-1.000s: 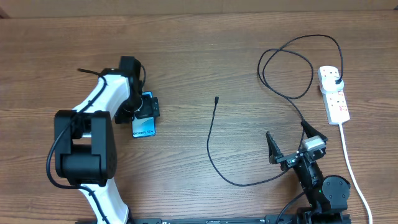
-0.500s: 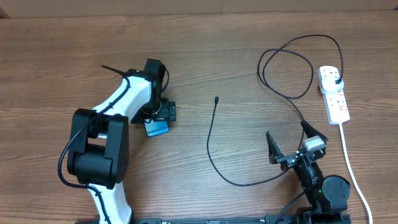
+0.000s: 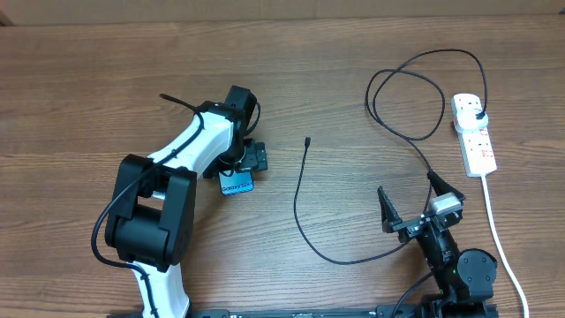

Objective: Plug charger to phone and switch on socket
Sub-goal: 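Close the left gripper on the phone's long edges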

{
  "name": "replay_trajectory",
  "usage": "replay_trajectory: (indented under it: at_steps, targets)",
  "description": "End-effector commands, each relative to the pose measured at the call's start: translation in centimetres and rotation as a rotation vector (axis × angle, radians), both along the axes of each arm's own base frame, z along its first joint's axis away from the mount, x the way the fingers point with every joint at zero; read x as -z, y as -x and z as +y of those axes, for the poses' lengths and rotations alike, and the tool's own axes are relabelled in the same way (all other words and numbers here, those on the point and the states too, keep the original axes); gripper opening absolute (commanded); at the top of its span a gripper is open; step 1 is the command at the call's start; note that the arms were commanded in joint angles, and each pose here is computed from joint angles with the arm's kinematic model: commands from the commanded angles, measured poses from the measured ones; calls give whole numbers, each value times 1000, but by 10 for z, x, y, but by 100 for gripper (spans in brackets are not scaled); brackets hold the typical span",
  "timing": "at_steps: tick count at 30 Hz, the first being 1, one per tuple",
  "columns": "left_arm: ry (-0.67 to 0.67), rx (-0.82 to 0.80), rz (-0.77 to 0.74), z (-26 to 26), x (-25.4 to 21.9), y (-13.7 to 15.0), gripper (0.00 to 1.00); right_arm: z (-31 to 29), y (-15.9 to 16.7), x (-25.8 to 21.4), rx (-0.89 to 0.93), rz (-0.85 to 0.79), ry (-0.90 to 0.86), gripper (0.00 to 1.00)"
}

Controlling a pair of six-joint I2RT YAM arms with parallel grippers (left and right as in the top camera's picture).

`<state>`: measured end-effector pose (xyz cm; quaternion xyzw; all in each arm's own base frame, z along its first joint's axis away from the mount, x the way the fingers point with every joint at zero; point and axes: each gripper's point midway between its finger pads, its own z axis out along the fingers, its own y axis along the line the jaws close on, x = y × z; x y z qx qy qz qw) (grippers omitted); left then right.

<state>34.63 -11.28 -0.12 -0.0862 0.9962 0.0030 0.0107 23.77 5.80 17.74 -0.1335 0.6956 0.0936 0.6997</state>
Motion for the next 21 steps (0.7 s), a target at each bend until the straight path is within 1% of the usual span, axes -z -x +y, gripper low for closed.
replay_trajectory:
  at_steps: [1,4,7,11,13,15,21]
  targets:
    - [-3,-96,13,1,13,0,100,0,0,1,0,-6,1,100]
    - [-27,-113,-10,11,13,-7,100,0,0,2,0,-6,1,100]
    - [-45,-175,-25,23,12,-12,100,0,0,2,0,-6,1,100]
    - [-20,-230,-45,32,12,-21,100,0,0,1,0,-6,1,100]
    - [-14,-212,-42,34,12,-21,100,0,0,2,0,-6,1,100]
    - [0,-160,-33,32,13,-20,100,0,0,1,0,-6,1,100]
    - [-7,-144,-10,30,14,-14,100,0,0,2,0,-6,1,100]
